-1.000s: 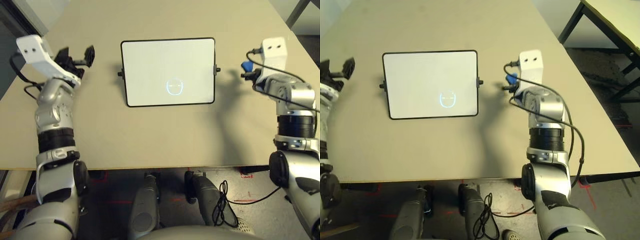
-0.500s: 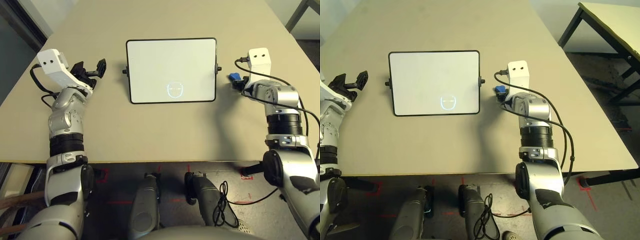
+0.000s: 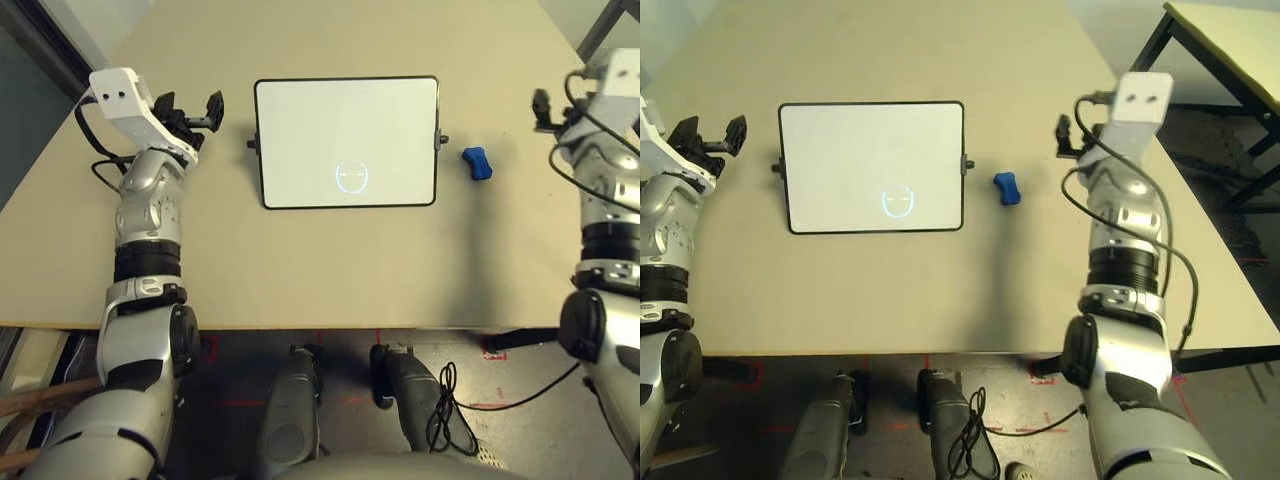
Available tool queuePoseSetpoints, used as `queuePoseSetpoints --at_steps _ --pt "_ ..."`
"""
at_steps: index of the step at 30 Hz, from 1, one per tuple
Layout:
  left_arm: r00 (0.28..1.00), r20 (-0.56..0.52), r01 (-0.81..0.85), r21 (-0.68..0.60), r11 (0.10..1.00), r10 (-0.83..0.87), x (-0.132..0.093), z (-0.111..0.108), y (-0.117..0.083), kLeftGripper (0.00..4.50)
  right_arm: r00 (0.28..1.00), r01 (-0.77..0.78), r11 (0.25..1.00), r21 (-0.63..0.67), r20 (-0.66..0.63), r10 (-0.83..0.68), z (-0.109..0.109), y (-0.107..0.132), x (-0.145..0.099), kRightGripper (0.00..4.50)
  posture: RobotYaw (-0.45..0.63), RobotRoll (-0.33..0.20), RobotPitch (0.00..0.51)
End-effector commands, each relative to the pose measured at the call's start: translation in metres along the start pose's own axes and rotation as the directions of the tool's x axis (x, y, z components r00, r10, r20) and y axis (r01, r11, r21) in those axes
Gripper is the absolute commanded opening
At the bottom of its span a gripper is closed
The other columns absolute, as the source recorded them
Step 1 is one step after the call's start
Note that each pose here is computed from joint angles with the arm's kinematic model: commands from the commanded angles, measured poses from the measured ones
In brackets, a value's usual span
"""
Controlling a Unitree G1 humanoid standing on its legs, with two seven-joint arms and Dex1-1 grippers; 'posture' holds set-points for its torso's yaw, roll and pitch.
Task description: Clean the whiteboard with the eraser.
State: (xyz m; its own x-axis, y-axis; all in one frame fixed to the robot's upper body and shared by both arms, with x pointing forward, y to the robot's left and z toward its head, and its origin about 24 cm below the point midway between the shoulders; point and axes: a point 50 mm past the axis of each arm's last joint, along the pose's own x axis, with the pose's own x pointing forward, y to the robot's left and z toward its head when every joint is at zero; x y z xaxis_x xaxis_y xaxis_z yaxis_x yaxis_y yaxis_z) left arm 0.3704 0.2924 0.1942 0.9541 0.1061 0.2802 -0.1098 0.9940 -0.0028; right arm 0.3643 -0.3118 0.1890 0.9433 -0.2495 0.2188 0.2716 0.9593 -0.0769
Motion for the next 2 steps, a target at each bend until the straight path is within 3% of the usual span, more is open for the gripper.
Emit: queuePoseSetpoints --at_steps 1,2 --pt "0.998 -0.029 -0.049 0.029 0.998 0.05 -0.0078 -0.0111 0.0176 4.5 0.999 0.036 0.999 -0.019 -0.019 -0.036 -0.0226 -0.0121 -0.0108 4.47 0.02 0.0 0.19" --pt "0.998 -0.035 -0.052 0.035 0.998 0.053 -0.0092 -0.013 0.02 4.5 0.999 0.038 0.999 -0.02 -0.026 -0.039 -0.027 -0.0129 -0.0128 4.47 0.02 0.0 0.19"
